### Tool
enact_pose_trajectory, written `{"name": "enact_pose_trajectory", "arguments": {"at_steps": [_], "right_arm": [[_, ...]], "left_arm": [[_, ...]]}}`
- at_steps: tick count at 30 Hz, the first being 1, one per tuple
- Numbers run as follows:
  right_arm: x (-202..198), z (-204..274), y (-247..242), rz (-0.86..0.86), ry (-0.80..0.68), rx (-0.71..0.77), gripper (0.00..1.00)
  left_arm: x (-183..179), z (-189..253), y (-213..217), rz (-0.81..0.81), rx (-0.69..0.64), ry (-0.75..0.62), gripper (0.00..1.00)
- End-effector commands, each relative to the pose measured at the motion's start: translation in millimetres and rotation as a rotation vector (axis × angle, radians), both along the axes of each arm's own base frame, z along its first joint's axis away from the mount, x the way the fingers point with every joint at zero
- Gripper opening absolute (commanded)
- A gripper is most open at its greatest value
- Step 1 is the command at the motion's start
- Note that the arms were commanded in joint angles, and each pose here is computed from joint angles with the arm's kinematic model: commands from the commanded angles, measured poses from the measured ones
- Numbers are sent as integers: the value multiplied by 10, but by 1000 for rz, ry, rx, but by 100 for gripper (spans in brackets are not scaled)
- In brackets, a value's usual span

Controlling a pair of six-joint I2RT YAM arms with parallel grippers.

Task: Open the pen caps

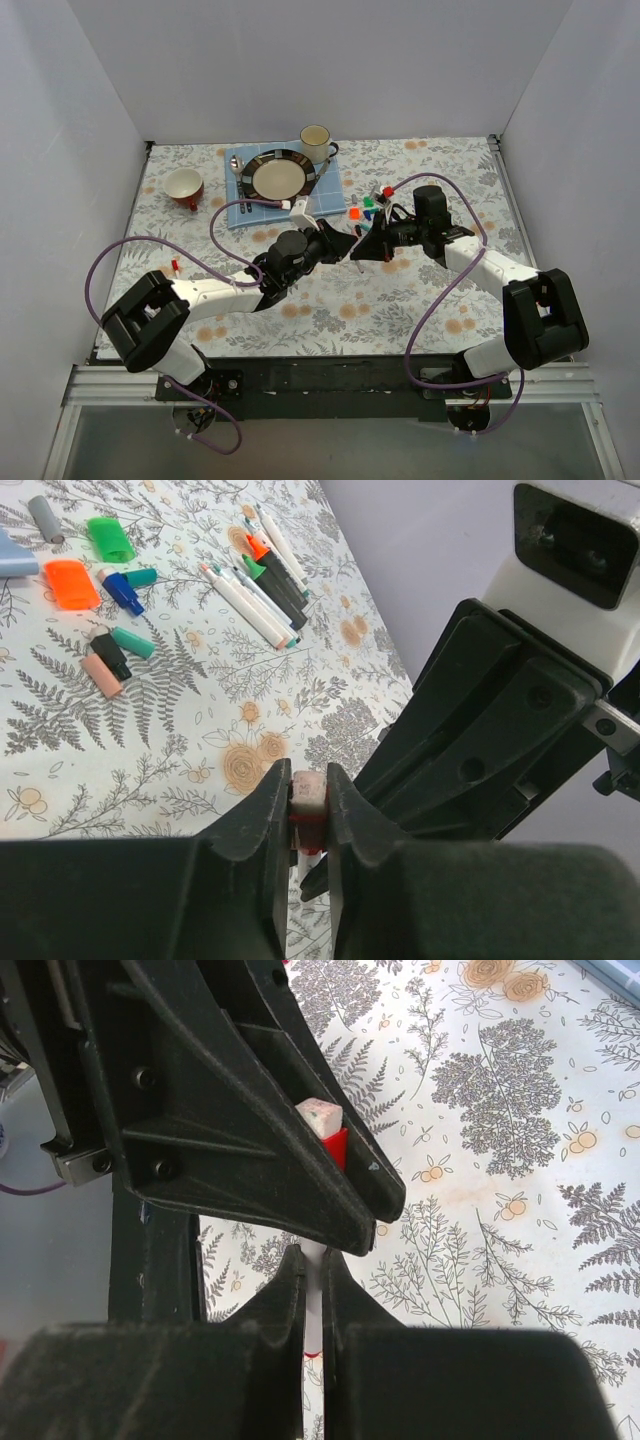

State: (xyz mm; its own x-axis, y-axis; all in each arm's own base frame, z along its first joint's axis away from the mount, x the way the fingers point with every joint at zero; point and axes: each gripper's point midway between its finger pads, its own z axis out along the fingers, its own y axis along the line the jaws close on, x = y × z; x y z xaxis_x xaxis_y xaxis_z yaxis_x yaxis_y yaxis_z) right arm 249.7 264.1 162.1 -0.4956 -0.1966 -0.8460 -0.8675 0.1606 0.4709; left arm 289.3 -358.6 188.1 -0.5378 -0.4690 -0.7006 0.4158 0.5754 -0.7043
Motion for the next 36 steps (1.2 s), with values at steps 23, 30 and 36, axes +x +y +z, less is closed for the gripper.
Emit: {"name": "enact_pose_trajectory", "arguments": {"at_steps": [23, 30, 36], "right_arm": [[-101, 55, 81, 106, 32, 71, 1], [-226, -104, 235, 157, 83, 35, 1], [-97, -19, 154, 126, -7, 6, 1]], "left_arm": [[592, 842, 728, 277, -129, -140, 0], [1389, 1931, 1818, 526, -86, -286, 0], [1337, 1962, 1950, 501, -58, -279, 0]]}}
